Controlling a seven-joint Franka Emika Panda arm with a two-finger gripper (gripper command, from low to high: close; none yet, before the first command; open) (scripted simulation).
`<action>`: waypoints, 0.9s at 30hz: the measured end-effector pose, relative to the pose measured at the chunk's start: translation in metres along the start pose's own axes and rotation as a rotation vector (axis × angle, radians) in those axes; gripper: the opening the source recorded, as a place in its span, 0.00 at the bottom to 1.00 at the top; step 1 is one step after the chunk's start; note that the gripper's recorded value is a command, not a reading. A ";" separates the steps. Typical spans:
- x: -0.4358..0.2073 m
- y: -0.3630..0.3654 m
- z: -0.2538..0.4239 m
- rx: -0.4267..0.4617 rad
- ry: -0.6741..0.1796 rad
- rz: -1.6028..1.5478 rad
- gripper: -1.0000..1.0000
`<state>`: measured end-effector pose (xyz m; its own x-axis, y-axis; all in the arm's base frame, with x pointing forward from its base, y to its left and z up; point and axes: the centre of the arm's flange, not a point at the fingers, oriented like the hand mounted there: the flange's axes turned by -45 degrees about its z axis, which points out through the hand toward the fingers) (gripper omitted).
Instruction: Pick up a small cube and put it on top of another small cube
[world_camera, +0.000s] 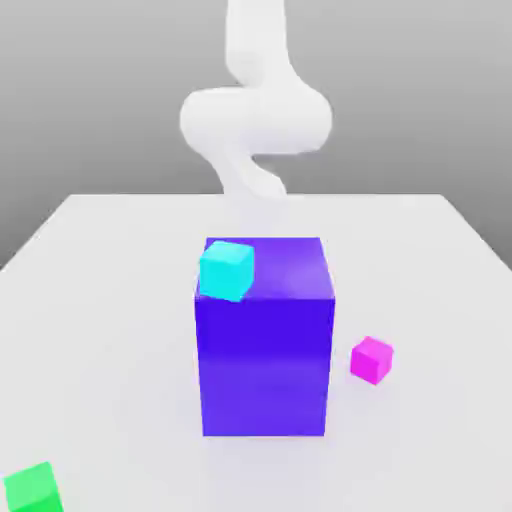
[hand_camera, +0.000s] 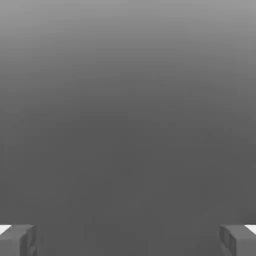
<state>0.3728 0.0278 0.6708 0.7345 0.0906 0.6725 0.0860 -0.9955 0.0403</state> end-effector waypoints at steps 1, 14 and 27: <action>-0.007 -0.013 0.026 0.021 -0.034 -0.042 0.50; -0.239 -0.170 0.248 0.264 -0.461 -0.554 0.50; -0.435 -0.187 0.313 0.329 -0.685 -0.715 0.50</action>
<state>0.2480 0.1830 0.1396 0.6558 0.7549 0.0037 0.7549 -0.6558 -0.0086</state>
